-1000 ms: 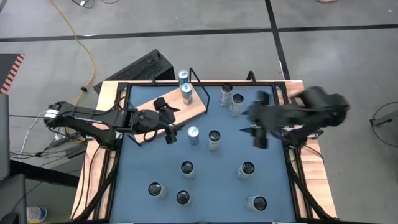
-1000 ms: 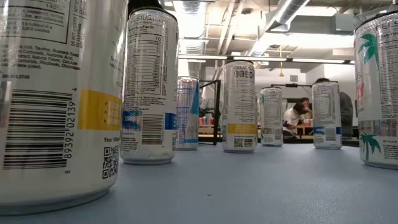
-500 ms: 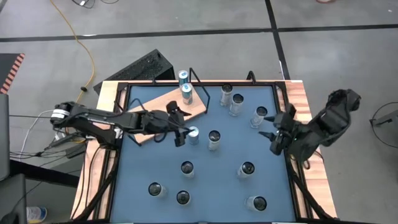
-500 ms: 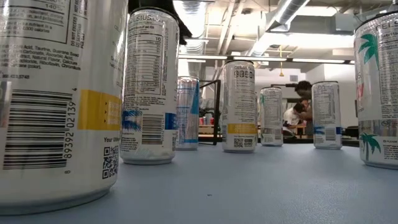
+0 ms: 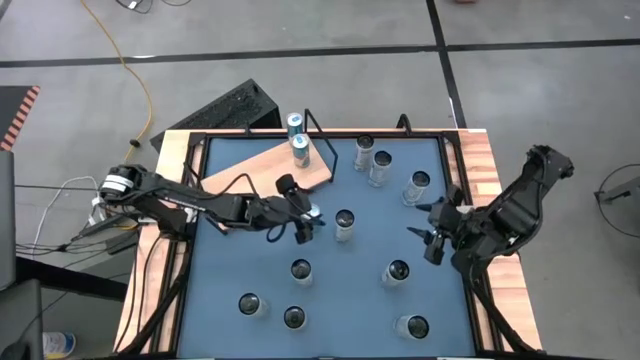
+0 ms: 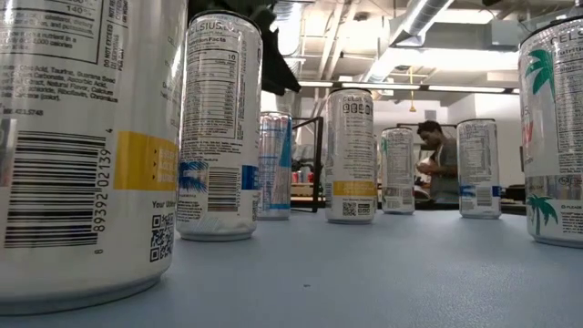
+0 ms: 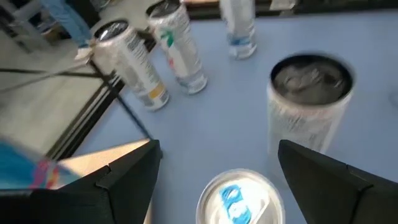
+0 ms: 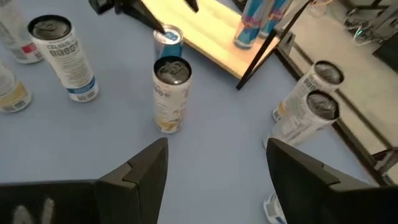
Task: Place canned beverage on shelf
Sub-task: Put the blue can aligned with the other blue soda can on the shelf
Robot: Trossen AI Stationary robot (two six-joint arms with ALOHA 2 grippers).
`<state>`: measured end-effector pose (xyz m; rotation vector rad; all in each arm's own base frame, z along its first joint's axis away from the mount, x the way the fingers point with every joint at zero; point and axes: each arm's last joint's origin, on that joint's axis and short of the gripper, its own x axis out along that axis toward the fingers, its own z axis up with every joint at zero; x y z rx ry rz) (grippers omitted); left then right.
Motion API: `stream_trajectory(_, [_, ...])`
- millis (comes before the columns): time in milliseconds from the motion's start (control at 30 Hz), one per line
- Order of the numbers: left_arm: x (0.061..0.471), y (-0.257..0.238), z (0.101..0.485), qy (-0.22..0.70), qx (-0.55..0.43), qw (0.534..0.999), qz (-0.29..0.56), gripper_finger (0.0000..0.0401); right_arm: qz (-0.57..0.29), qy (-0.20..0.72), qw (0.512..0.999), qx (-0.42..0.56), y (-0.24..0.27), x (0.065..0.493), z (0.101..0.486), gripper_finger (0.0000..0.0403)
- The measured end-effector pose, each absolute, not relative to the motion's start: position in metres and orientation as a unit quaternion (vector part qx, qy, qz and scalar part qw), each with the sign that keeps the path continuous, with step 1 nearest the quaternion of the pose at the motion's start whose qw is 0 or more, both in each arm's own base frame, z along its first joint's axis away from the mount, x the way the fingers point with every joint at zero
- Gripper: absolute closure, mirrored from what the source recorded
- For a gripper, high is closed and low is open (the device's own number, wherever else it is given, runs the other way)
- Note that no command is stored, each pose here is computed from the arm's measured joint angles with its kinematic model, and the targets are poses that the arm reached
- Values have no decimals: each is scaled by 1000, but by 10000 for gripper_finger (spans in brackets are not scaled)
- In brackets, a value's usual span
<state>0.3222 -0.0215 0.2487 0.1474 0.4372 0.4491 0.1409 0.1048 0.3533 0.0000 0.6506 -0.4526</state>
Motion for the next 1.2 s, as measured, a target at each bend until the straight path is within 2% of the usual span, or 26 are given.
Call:
stream_trajectory(267, [321,-24,247,219,56,947,229,88,-217,305,927,15,107,143,355,147])
stream_trajectory(567, [314,-24,220,203,23,946,252,88,-216,303,928,18,107,144,355,147])
stream_trajectory(767, [315,-25,216,202,17,946,253,88,-216,303,928,20,107,144,355,147])
stream_trajectory(1033, [318,-28,213,198,18,947,252,88,-215,303,928,21,108,144,355,147])
stream_trajectory(1200, [315,-27,218,197,53,943,262,88,-214,304,928,21,108,144,355,147])
